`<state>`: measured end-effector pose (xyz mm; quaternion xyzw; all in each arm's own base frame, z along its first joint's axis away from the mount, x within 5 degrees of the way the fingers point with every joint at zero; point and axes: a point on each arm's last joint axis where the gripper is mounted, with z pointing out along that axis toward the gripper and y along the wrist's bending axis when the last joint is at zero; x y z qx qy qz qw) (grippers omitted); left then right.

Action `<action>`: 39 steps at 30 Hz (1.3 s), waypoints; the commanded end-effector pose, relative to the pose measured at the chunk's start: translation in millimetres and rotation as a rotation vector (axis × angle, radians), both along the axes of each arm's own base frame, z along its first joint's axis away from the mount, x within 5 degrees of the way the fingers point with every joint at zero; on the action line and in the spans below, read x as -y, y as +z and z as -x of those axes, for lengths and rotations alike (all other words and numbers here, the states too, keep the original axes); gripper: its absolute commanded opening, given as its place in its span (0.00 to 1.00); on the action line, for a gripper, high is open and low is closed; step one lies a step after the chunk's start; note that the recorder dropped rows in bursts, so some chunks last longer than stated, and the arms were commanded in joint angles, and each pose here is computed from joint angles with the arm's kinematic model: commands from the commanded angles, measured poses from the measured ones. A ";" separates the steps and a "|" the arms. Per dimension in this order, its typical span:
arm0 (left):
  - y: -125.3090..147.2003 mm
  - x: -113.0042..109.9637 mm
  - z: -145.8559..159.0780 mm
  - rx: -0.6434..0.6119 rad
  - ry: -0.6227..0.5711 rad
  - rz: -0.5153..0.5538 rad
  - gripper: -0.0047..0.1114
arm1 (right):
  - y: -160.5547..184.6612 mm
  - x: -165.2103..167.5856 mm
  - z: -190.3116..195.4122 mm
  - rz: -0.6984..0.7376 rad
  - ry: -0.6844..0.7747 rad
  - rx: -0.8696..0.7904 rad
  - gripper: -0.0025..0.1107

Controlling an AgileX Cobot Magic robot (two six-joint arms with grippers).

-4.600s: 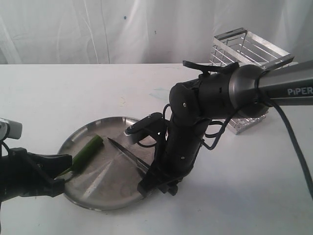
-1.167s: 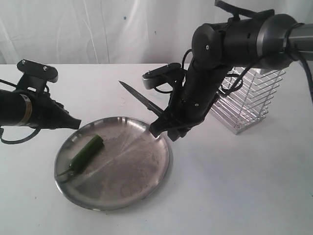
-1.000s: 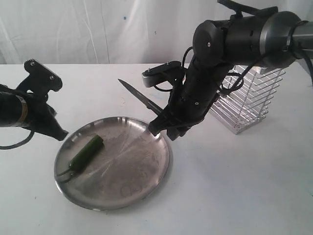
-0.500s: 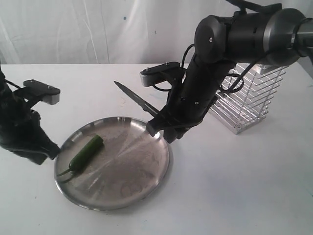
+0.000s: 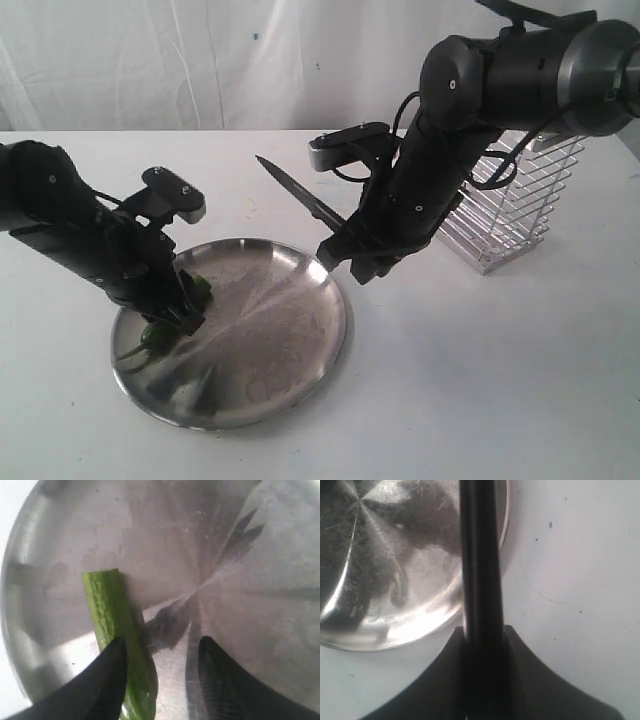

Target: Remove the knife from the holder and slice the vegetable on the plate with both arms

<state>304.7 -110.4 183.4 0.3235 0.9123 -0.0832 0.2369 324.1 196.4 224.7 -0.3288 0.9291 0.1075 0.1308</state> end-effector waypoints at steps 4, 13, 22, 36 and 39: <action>-24.0 -0.5 -6.8 -0.003 -0.026 -0.067 0.47 | 4.1 2.9 -0.5 -0.009 -0.010 0.018 0.02; -36.4 -0.4 -11.7 0.000 -0.020 -0.081 0.47 | 4.3 2.1 -0.1 -0.020 -0.016 0.012 0.02; -29.6 -0.1 -16.8 0.058 -0.006 -0.073 0.46 | 4.4 1.8 0.0 -0.023 -0.017 0.010 0.02; -32.4 -0.4 -11.2 0.023 -0.122 -0.124 0.08 | 4.3 1.8 0.7 -0.023 -0.017 0.002 0.02; -12.8 -0.3 -15.1 0.138 -0.296 -0.204 0.04 | 4.3 1.6 0.8 -0.026 -0.018 0.001 0.02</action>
